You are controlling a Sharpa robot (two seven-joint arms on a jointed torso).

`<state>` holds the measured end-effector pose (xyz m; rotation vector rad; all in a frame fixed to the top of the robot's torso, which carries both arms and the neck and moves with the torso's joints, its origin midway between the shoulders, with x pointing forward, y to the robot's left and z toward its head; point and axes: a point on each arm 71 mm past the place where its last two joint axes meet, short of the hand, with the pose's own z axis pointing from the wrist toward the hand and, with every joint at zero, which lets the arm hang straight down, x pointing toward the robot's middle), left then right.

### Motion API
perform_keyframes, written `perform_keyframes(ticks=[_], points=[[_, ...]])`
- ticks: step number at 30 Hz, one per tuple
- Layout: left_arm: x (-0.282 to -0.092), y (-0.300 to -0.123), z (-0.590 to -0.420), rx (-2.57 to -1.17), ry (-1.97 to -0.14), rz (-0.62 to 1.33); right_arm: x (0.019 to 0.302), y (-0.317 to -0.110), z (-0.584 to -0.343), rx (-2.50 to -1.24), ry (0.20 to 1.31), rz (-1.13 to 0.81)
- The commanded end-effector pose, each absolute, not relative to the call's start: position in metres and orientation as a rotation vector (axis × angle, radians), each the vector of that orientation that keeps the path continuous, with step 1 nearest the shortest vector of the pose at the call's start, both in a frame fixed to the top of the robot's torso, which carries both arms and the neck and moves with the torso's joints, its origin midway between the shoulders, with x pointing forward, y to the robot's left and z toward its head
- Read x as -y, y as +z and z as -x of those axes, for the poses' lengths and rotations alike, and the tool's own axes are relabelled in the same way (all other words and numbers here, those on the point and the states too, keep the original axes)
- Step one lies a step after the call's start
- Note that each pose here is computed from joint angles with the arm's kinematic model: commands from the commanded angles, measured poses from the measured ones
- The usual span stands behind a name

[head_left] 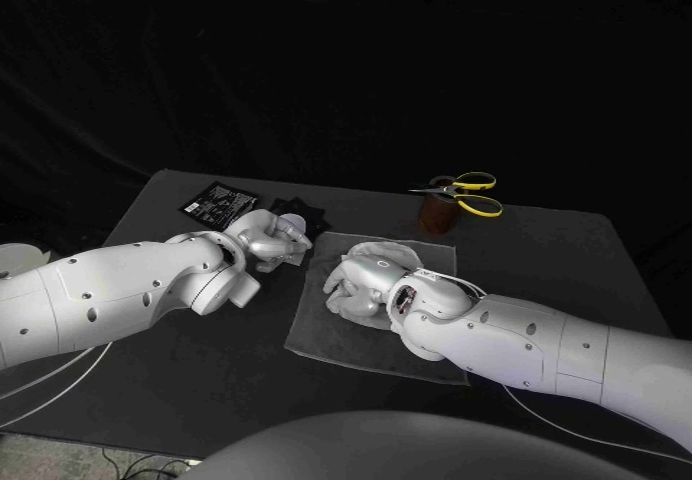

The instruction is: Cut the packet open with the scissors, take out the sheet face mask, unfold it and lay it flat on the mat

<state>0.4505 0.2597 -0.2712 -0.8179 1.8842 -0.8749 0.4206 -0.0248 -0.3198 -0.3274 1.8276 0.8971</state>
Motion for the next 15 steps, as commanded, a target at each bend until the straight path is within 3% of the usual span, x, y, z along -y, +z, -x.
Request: perform_keyframes(ticks=[1, 15], points=[[-0.2579, -0.2696, -0.4508, -1.857, -0.907, 0.853, 0.0228, -0.3211, -0.4206, -1.839, 0.878, 0.387], [-0.2575, -0.2699, -0.4505, -1.864, -0.914, 0.861, 0.0252, -0.3191, -0.4232, -1.813, 0.867, 0.365]])
